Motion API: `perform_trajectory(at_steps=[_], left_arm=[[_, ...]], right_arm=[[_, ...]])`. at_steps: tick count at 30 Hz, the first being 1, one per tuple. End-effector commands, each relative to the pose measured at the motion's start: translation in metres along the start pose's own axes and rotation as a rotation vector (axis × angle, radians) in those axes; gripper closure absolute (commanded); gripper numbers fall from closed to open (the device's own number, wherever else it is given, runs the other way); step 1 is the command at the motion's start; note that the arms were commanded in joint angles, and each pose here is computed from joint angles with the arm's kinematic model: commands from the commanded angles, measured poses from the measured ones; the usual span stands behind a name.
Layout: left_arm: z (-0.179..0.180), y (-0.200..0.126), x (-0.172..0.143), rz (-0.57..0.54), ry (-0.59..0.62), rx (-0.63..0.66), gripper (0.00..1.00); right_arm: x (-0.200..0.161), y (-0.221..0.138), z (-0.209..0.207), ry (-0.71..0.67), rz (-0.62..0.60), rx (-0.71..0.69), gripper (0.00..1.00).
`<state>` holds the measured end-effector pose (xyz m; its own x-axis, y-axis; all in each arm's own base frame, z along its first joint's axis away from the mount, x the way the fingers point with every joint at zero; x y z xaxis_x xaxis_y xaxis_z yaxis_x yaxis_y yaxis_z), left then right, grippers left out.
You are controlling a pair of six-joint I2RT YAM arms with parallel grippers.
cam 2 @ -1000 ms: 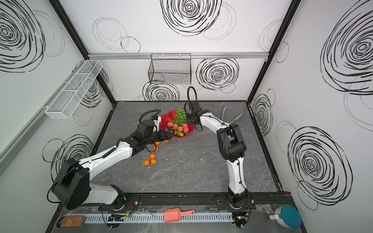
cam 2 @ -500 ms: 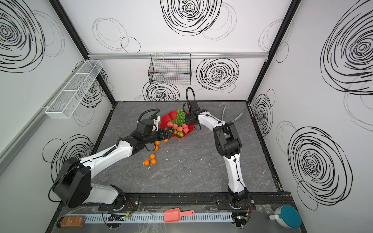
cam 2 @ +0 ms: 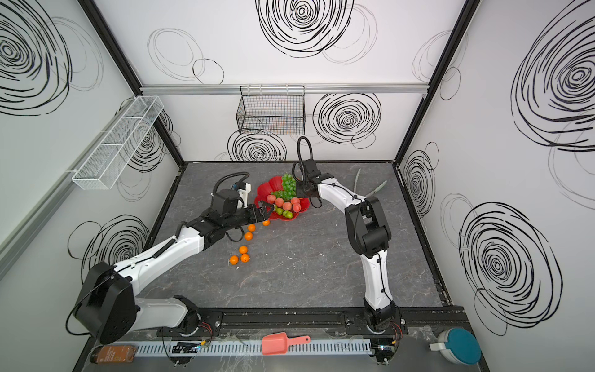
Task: Arrange fruit in a fruit bowl
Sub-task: Place the fruit in the fruit bowl.
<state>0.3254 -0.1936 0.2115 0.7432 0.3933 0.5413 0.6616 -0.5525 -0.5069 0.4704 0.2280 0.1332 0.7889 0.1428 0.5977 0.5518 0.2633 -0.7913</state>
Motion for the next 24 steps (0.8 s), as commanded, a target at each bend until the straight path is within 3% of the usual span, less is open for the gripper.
perform_trajectory(at_steps=[1,12,24], left_arm=[[0.005,-0.022,0.003,-0.030,0.012,0.004,0.04],[0.052,-0.079,-0.018,-0.056,-0.049,0.069,0.04],[0.089,-0.102,-0.031,-0.065,-0.153,0.103,0.04]], right_arm=[[0.005,-0.037,0.021,-0.029,-0.077,0.004,0.53],[-0.059,-0.076,0.096,-0.082,-0.076,0.075,0.53],[-0.121,-0.068,0.170,-0.098,-0.013,0.158,0.54]])
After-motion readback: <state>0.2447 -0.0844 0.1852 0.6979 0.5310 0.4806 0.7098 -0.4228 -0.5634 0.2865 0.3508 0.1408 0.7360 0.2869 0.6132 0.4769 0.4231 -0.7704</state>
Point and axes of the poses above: each gripper's point midway between its finger pads, its own y axis out along the fingers, its own z axis along the line the jaws close on, x = y × z, the point moved 3 cm from there along -y, back along the fingers, and after that the axes turned 7 degrees about -y, right-handed, at the moved point
